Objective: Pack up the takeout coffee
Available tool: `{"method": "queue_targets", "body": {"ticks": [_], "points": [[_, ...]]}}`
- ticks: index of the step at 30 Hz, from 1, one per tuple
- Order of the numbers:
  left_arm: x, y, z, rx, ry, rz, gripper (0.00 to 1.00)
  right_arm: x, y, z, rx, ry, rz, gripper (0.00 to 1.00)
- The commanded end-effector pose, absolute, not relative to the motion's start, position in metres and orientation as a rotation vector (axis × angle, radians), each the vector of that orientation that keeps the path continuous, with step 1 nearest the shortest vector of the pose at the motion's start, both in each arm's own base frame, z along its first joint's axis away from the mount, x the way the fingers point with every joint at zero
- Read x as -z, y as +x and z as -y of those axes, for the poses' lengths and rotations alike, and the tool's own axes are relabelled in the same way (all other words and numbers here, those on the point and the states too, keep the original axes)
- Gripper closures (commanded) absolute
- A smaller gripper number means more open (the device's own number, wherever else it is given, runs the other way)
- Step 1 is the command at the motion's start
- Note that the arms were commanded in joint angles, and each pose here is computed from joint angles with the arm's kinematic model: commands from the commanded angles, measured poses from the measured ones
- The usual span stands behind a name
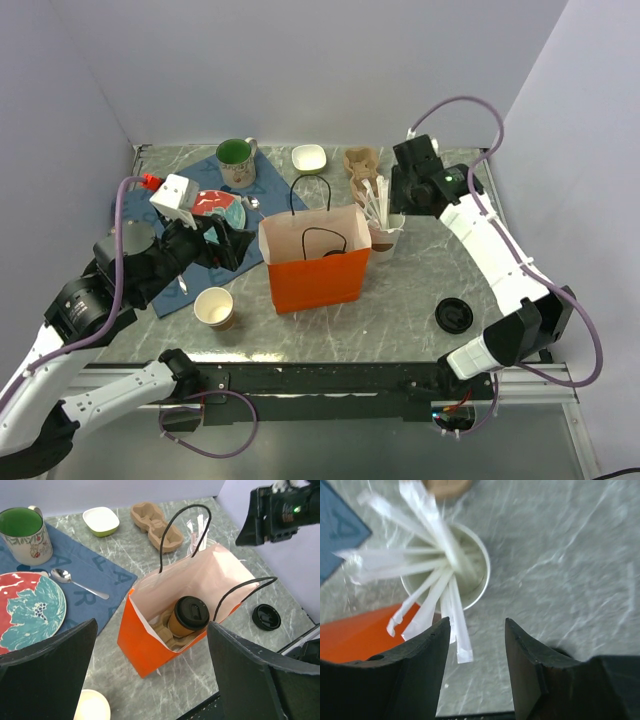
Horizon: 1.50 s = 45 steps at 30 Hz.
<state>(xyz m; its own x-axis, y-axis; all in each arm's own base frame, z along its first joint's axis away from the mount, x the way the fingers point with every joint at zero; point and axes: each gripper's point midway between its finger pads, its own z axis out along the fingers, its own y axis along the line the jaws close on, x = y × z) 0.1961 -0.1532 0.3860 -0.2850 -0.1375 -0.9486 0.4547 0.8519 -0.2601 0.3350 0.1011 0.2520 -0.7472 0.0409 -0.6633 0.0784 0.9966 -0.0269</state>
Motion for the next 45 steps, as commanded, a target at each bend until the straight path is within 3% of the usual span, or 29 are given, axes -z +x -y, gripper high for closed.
{"method": "queue_targets", "body": {"ticks": [1,15,24,38,45], "points": [[-0.395,0.193,0.151,0.595,0.237,-1.755,0.03,-0.23,0.332,-0.113,-0.033,0.154,-2.453,0.47],[-0.39,0.203,0.154,0.551,0.251,-1.754,0.03,-0.204,0.324,-0.106,0.019,0.191,-2.518,0.62],[-0.386,0.209,0.159,0.533,0.276,-1.756,0.03,-0.217,0.329,-0.101,0.044,0.169,-2.473,0.87],[-0.385,0.21,0.157,0.526,0.267,-1.738,0.03,-0.24,0.321,-0.104,0.019,0.08,-2.493,0.87],[-0.388,0.214,0.159,0.52,0.271,-1.718,0.03,-0.279,0.308,-0.092,0.038,0.068,-2.444,0.87]]}}
